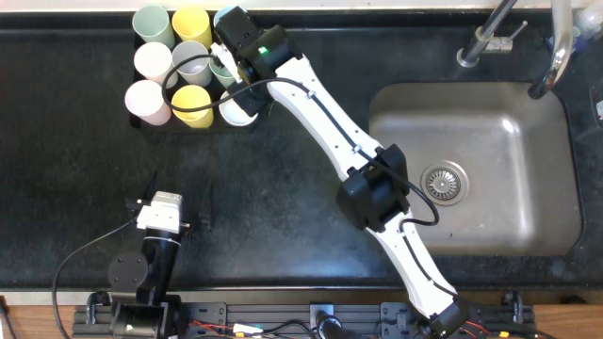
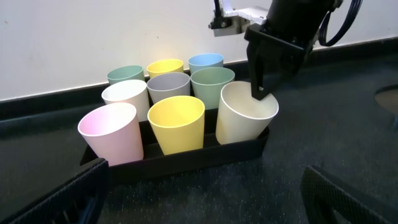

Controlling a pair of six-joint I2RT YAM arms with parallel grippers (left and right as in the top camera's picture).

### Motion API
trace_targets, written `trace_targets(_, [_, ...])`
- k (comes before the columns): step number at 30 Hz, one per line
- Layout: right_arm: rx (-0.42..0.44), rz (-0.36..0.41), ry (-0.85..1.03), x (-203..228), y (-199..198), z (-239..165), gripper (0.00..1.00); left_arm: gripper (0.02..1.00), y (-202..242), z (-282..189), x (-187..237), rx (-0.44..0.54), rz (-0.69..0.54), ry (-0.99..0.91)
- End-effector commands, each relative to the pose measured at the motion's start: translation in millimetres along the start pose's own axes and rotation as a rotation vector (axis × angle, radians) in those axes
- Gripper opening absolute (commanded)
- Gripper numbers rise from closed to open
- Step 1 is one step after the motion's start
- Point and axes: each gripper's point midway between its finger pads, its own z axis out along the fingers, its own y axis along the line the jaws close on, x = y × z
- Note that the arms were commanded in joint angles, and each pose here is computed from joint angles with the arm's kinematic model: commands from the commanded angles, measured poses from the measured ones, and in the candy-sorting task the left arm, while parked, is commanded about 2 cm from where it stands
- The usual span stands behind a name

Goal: Store Cups

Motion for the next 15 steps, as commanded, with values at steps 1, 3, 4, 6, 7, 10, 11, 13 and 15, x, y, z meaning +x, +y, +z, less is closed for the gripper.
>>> trace_targets(1, [0.011, -0.002, -0.018, -5.8, 0.7, -1.2, 0.042, 0.998, 0.5, -0.2, -0.4, -0.004, 0.016, -0.007])
trace_targets(3, [0.011, -0.002, -0.018, -5.8, 0.6, -1.0, 0.042, 0.998, 0.5, -0.2, -0.4, -0.004, 0.016, -0.007])
trace_targets(4, [0.011, -0.002, -0.018, -5.9, 0.6, -0.8, 0.117, 0.998, 0.5, -0.2, -0.4, -0.004, 0.016, -0.007])
trace_targets(6, [0.011, -0.001, -0.022, -6.8, 0.5, -0.8, 0.483, 0.998, 0.5, -0.2, -0.4, -0.004, 0.016, -0.007])
trace_targets(7, [0.011, -0.001, -0.024, -7.2, 0.5, -0.9, 0.586, 0.998, 0.5, -0.2, -0.4, -0.004, 0.016, -0.007])
trace_targets(10, [0.011, -0.002, -0.025, -7.5, 0.4, -0.9, 0.755, 0.998, 0.5, -0.2, -0.4, -0.004, 0.016, -0.007])
trace_targets(11, [0.012, -0.002, -0.025, -7.5, 0.4, -0.9, 0.831, 0.998, 0.5, -0.2, -0.4, -0.004, 0.016, -0.007])
trace_targets(13, [0.013, 0.005, -0.027, -8.1, 0.2, -1.0, 1.0, 0.998, 0.5, -0.2, -0.4, -0.004, 0.016, -0.007])
trace_targets(15, [0.038, 0.066, -0.037, -9.7, -6.5, -5.1, 0.998, 0.998, 0.5, -0.2, -0.4, -0.004, 0.016, -0.007])
